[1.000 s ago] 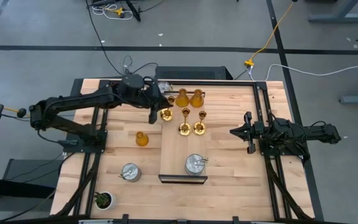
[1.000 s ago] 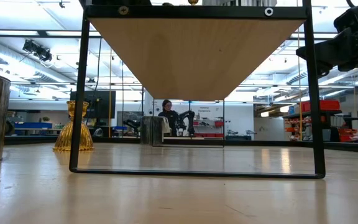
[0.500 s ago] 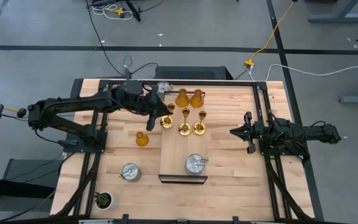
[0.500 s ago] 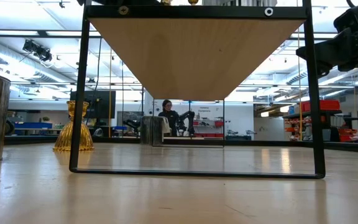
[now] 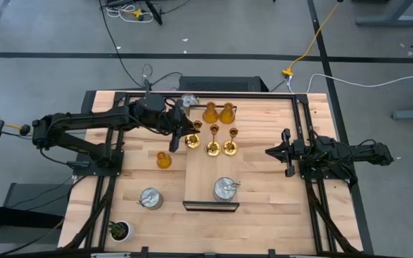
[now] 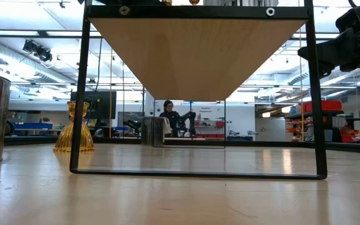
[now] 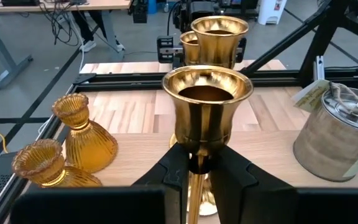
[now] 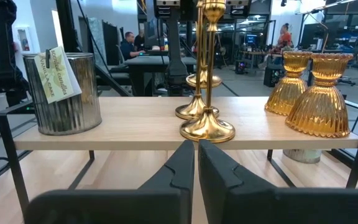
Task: Pick & Place candle stick holders
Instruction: Move the candle holder to the middle of the shelf aligned with the other candle holder
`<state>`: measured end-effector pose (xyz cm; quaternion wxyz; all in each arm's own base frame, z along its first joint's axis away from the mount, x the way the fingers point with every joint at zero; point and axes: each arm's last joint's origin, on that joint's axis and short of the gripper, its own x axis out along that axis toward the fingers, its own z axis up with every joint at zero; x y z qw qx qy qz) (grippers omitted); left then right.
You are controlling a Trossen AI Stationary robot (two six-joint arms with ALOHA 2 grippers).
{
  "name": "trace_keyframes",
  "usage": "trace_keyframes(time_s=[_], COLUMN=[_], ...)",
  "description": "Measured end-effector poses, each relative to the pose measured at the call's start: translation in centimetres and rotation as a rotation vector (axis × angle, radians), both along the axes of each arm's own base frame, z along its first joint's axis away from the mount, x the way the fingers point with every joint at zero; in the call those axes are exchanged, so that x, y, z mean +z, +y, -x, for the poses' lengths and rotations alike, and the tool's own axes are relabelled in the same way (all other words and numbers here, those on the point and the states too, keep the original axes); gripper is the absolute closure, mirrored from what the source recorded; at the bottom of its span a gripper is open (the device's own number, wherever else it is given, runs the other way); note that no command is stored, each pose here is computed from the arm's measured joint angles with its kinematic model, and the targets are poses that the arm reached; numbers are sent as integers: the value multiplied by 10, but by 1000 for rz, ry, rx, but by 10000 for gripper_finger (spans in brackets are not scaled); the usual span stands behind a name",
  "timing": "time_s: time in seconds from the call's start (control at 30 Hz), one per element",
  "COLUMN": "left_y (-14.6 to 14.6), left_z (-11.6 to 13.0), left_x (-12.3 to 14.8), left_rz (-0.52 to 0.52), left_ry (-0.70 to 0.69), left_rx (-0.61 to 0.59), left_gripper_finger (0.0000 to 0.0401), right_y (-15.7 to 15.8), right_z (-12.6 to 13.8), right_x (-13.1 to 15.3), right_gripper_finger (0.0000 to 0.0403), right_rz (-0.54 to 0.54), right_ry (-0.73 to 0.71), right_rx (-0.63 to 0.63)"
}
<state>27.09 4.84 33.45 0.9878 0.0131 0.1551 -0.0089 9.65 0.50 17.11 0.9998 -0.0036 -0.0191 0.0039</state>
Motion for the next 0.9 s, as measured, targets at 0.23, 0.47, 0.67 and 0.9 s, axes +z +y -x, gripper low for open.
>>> trace_keyframes(time_s=[0.23, 0.47, 0.67, 0.9], left_y=[-9, -12, -12, -12], left_z=[-2, -2, 1, 9], left_x=[0, 0, 5, 16], left_rz=[-12, -32, -40, -66], left_ry=[0, -1, -26, -78], left_rx=[-41, -56, -56, 2], left_gripper_finger=[348, 348, 348, 348], right_y=[0, 0, 0, 0], right_z=[0, 0, 0, 0], right_x=[0, 0, 0, 0], right_gripper_finger=[376, 376, 376, 376], right_rz=[0, 0, 0, 0], right_ry=[0, 0, 0, 0], right_rx=[0, 0, 0, 0])
